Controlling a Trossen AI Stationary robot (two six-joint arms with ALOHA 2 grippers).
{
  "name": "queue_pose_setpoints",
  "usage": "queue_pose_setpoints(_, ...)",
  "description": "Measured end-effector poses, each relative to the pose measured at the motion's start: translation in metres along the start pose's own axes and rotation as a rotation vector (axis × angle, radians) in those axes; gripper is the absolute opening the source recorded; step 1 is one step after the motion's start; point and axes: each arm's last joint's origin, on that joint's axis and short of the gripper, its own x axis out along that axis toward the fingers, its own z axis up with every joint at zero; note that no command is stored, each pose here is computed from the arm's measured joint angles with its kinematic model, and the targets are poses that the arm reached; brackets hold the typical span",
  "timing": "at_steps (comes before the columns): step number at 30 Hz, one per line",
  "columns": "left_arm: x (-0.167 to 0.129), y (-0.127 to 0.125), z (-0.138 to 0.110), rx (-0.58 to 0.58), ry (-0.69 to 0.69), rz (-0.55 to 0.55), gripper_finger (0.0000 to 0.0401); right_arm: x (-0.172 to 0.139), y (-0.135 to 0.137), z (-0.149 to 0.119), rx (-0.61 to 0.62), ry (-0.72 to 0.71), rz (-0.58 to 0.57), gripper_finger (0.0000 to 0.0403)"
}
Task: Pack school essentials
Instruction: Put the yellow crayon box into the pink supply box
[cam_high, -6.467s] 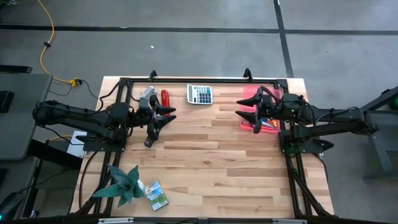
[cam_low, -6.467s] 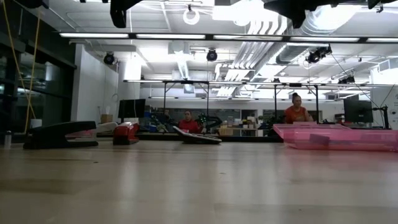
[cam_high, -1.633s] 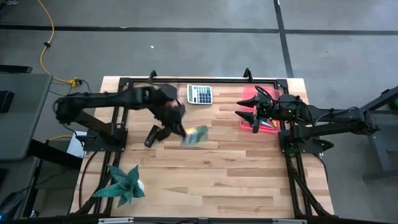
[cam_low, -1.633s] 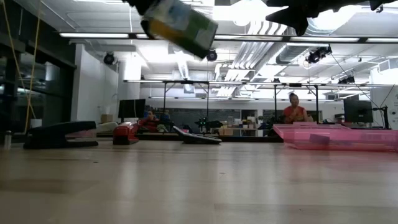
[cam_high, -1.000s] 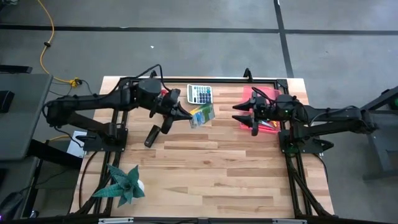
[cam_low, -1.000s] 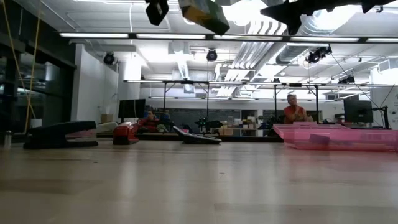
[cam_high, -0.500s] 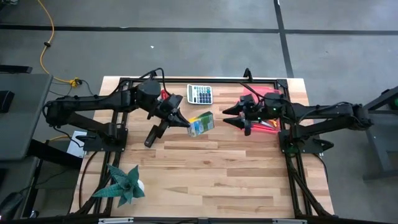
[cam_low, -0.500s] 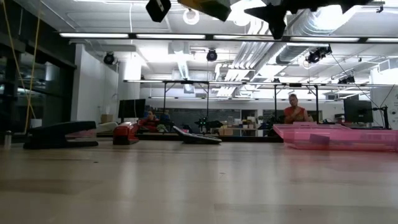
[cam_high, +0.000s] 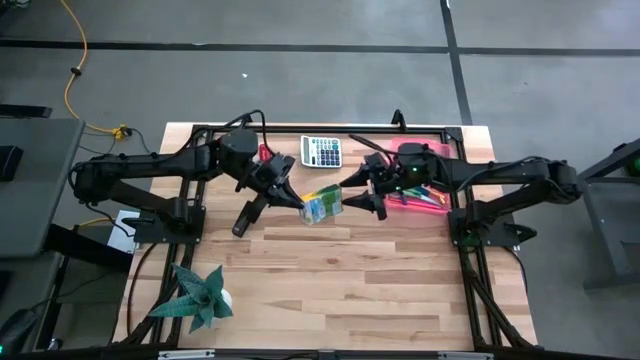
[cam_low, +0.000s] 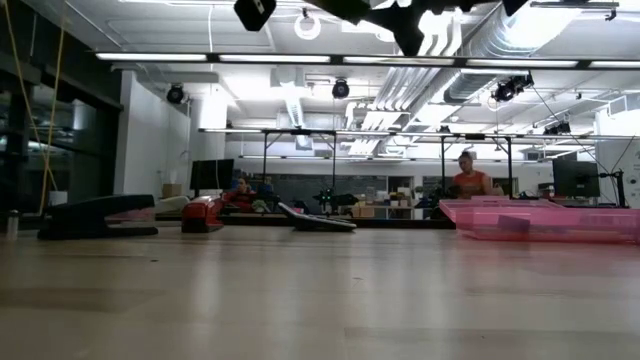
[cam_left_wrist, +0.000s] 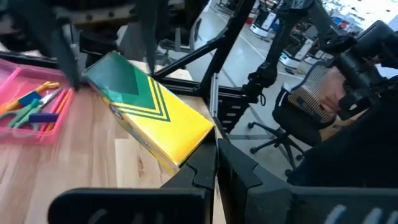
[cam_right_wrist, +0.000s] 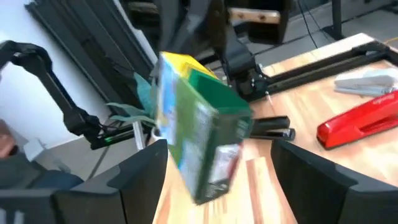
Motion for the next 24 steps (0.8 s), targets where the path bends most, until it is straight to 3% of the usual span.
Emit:
queue_pose_setpoints(2, 0.001, -0.001, 0.001, 0.012, -0.009, -0.008, 0.0, 0.006, -0.003, -0.002, 0.004, 0.006, 0.006, 0.028)
queue_pose_setpoints(6, 0.001, -0.002, 0.003, 0.027, -0.022, -0.013, 0.0, 0.014, -0.003, 0.002, 0.041, -0.03, 0.14, 0.028)
queue_pose_setpoints(13, 0.001, -0.002, 0.004, 0.049, -0.033, -0.002, 0.0, 0.026, 0.001, -0.002, 0.067, -0.013, 0.266, 0.028)
queue_pose_setpoints(17, -0.001, 0.001, 0.004, 0.048, -0.035, 0.014, 0.0, 0.027, 0.002, -0.001, 0.067, -0.03, 0.283, 0.0274)
queue_pose_setpoints(20, -0.001, 0.001, 0.004, 0.056, -0.036, 0.016, 0.0, 0.027, 0.003, 0.001, 0.067, -0.048, 0.289, 0.0248)
queue_pose_setpoints(24, -0.001, 0.001, 0.004, 0.064, -0.037, 0.019, 0.0, 0.026, 0.001, 0.002, 0.084, -0.049, 0.283, 0.0184)
